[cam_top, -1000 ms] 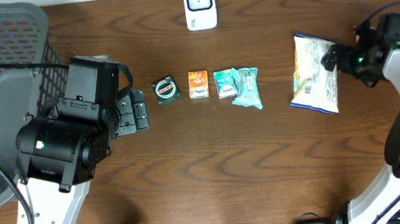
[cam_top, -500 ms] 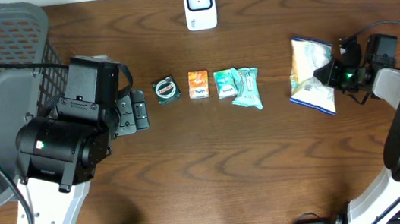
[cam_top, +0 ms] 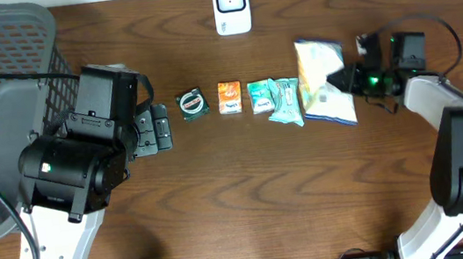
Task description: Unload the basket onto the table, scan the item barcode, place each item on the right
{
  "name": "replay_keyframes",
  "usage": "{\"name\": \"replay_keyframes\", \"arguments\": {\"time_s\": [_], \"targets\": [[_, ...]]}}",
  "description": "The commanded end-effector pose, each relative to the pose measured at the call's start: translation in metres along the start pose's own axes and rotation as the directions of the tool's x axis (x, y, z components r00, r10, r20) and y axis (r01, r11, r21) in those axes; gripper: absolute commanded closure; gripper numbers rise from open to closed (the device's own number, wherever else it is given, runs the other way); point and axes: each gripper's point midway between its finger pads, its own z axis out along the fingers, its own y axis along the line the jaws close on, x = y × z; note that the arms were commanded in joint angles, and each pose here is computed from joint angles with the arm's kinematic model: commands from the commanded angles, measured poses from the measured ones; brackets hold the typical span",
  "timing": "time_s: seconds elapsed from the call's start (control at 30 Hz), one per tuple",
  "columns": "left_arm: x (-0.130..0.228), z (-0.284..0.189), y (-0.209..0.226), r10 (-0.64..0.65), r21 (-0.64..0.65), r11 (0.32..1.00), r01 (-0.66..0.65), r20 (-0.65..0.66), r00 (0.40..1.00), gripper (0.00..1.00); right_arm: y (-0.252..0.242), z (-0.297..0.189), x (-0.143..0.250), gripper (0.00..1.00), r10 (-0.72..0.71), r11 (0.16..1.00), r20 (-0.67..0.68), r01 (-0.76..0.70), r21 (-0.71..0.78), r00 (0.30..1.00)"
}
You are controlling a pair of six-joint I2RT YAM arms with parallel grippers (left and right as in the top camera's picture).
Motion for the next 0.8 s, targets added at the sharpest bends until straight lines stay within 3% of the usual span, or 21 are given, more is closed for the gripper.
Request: {"name": "replay_keyframes", "arguments": {"time_s": [0.0, 0.27, 0.5, 0.77], "targets": [[-0.002, 0.0, 0.004, 0.005, -0.019, 1.0, -0.005, 0.005, 1.0, 0.02, 0.059, -0.017, -0.034, 0.99, -0.127, 0.986, 0.107, 0.138, -0.094, 0.986], [-0.002, 0.0, 0.004, 0.005, -0.019, 1.0, -0.005, 0.005, 1.0, 0.02, 0.129, -0.042, -0.075, 0.99, -0.199, 0.944, 0.303, 0.265, -0.195, 0.932], [-0.002, 0.0, 0.004, 0.005, -0.019, 1.0, -0.005, 0.005, 1.0, 0.03, 0.181, -0.051, -0.081, 0.99, -0.295, 0.855, 0.399, 0.426, -0.296, 0.868], [-0.002, 0.0, 0.004, 0.005, -0.019, 1.0, -0.005, 0.005, 1.0, 0.02, 0.239, -0.065, -0.087, 0.99, -0.24, 0.782, 0.49, 0.466, -0.415, 0.838]]}}
